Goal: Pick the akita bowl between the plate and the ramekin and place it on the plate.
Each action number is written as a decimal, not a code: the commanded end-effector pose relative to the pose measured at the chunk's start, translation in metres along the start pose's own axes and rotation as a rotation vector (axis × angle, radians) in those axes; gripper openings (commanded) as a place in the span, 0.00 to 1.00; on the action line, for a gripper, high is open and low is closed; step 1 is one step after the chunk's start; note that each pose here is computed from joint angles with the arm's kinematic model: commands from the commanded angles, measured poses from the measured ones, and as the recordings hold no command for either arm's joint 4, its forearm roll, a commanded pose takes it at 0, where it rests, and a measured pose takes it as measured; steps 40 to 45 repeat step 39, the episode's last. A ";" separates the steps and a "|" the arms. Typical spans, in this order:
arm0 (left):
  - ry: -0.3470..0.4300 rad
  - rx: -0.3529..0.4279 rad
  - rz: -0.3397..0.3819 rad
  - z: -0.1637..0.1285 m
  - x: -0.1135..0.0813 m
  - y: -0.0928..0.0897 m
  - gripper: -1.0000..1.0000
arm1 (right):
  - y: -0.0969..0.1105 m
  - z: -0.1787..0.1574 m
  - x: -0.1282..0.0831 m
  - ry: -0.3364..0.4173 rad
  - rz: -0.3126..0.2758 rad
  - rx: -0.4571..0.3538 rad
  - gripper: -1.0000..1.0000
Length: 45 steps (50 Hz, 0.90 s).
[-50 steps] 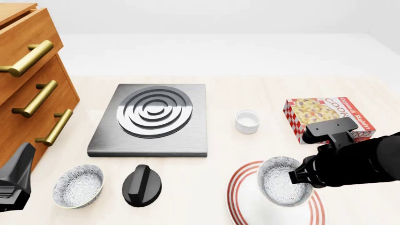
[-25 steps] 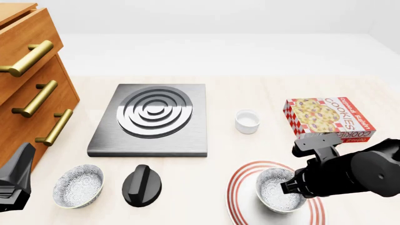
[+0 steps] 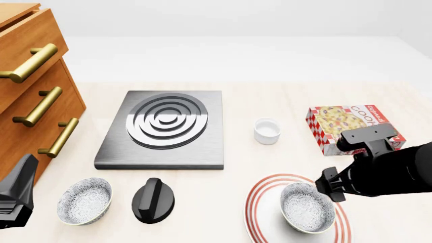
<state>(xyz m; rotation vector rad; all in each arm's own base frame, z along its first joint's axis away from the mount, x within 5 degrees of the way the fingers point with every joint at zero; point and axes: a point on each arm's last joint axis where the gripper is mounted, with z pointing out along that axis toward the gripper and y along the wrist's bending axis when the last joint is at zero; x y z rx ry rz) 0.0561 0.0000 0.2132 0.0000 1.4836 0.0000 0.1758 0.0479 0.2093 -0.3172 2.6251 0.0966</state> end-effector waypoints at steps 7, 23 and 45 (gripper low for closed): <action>0.000 0.000 0.000 0.000 0.000 0.000 1.00 | -0.006 -0.078 -0.015 -0.137 0.021 0.017 1.00; 0.000 0.000 0.000 0.000 0.000 0.000 1.00 | -0.009 -0.108 -0.014 -0.199 0.039 0.031 1.00; 0.000 0.000 0.000 0.000 0.000 0.000 1.00 | -0.012 -0.115 -0.016 -0.218 0.049 0.047 1.00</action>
